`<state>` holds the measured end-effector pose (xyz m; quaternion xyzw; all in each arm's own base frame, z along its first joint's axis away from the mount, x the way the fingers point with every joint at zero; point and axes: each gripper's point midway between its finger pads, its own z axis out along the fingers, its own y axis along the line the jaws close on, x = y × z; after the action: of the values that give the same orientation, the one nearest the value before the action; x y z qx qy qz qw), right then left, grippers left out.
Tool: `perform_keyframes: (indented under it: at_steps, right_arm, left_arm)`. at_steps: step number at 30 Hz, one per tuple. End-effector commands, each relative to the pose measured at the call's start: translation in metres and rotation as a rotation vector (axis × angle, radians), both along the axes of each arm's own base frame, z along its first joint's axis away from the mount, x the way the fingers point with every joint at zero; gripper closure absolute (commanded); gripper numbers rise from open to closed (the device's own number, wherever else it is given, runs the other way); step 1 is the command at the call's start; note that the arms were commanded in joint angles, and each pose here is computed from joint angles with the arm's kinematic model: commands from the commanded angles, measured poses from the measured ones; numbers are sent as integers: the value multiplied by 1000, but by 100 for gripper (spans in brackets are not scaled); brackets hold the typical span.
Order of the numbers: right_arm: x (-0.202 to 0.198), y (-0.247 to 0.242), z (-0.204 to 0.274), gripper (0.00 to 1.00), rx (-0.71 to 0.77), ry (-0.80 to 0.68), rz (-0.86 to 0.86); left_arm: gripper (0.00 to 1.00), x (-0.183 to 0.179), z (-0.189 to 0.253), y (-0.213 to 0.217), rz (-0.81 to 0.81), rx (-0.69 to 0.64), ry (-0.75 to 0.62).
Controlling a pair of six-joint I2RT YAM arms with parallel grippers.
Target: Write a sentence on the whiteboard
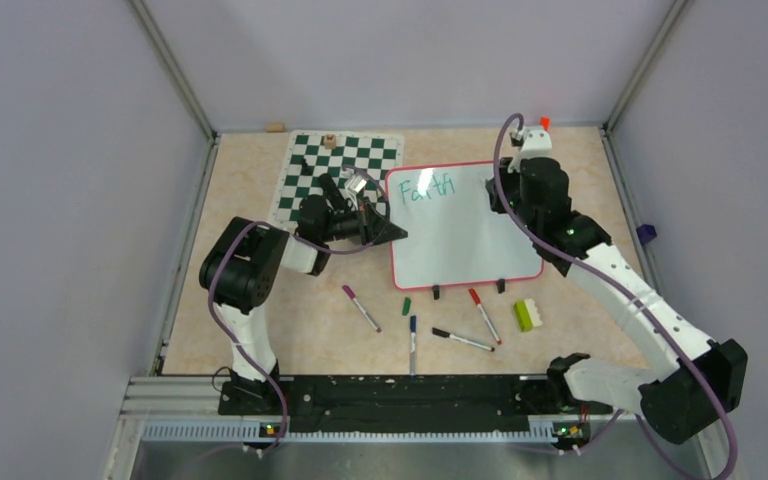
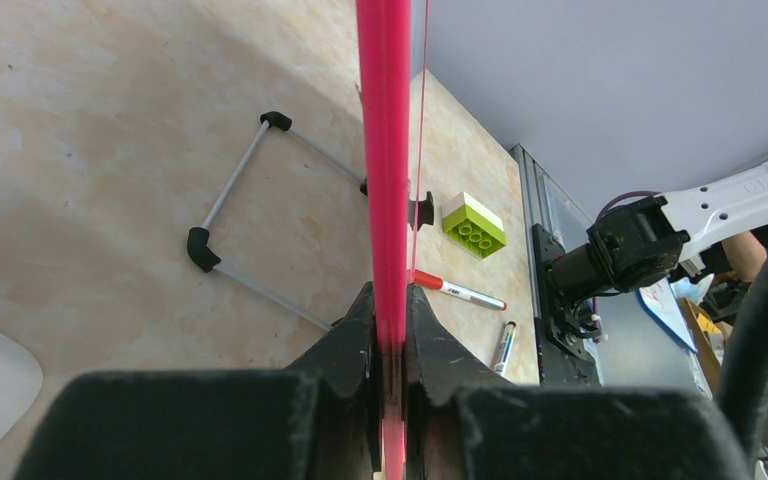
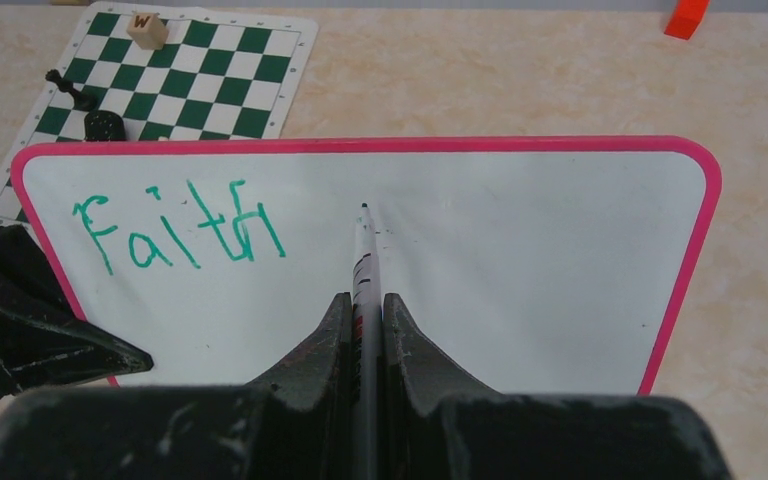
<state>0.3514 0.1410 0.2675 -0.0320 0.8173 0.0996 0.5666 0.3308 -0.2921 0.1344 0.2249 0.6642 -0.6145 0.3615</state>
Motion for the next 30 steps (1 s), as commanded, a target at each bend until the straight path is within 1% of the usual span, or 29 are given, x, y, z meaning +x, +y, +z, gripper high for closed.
perform_keyframes:
  at_steps: [1,8,16,30]
  right_arm:
    - [11,-2,17,100,40,-61,-37]
    - [18,5,13,100,46,-53,-19]
    - [23,1,3,100,26,-29,-49]
    - [13,-2,8,100,27,-28,-40]
  left_arm:
    - [100,11,-8,6,36,16,21]
    - [100,11,-10,6,39,22,29]
    - [100,11,-10,6,40,25,27]
    - [100,11,-8,6,44,27,24]
